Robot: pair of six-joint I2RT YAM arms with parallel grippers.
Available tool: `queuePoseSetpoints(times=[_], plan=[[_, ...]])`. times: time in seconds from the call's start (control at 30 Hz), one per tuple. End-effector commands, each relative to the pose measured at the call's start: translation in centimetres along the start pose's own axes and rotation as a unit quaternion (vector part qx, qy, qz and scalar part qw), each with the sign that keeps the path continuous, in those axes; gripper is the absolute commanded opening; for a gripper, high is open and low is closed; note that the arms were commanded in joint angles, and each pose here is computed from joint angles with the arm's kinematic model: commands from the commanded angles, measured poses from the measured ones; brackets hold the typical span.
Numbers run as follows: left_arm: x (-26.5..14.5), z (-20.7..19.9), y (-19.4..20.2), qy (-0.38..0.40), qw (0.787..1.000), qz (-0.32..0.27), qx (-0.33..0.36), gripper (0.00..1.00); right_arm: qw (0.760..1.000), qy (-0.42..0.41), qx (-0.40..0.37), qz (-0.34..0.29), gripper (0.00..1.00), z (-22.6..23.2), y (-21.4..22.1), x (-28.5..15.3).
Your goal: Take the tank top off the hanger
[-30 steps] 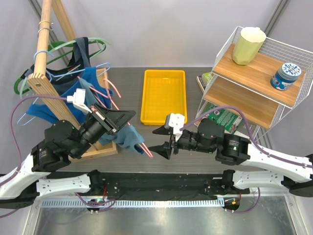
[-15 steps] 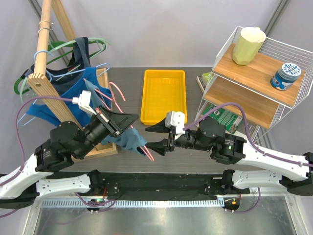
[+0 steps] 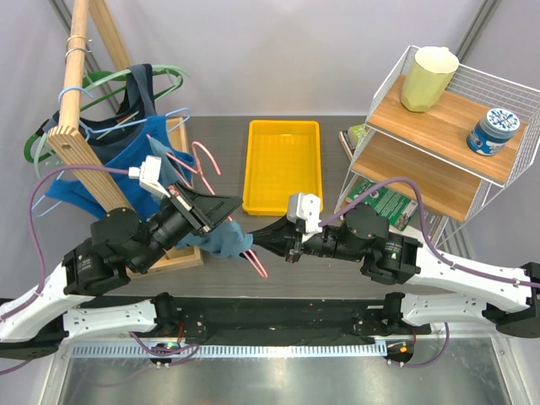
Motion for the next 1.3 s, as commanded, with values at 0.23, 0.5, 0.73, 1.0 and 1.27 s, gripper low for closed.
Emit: queuePoseSetpoints(times=[0.23, 0.5, 0.73, 1.0, 1.27], plan=[[2.0, 1.1, -2.0, -0.069, 0.991, -0.084, 0.083, 0.0, 0.998, -0.056, 0.019, 0.01, 0.01, 2.5, -1.6, -5.7], [3.6, -0.6, -3.3, -0.056, 0.986, -0.131, 0.083, 0.0, 0.983, -0.126, 0.094, 0.097, 0.01, 5.0, 1.8, -9.6], [5.5, -2.5, -3.8, -0.042, 0.984, -0.142, 0.097, 0.0, 0.963, -0.21, 0.154, 0.073, 0.01, 7.5, 3.0, -11.8], [5.5, -4.3, -3.1, 0.017, 0.992, -0.113, 0.054, 0.0, 0.979, -0.049, 0.183, 0.072, 0.01, 4.0, 6.6, -11.2], [3.5, -8.1, -1.3, 0.155, 0.988, -0.006, -0.017, 0.0, 0.972, 0.044, 0.23, 0.031, 0.01, 1.4, 9.1, -6.7]])
Point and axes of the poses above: each gripper's point midway between its finger pads, its own x axis out along the fingers, its own z axis along the line the jaws close on, y = z × x, the point moved 6 cm from there along -x, back along the fingers, and after that the axes turned 9 degrees about x, right-handed, at the moved point
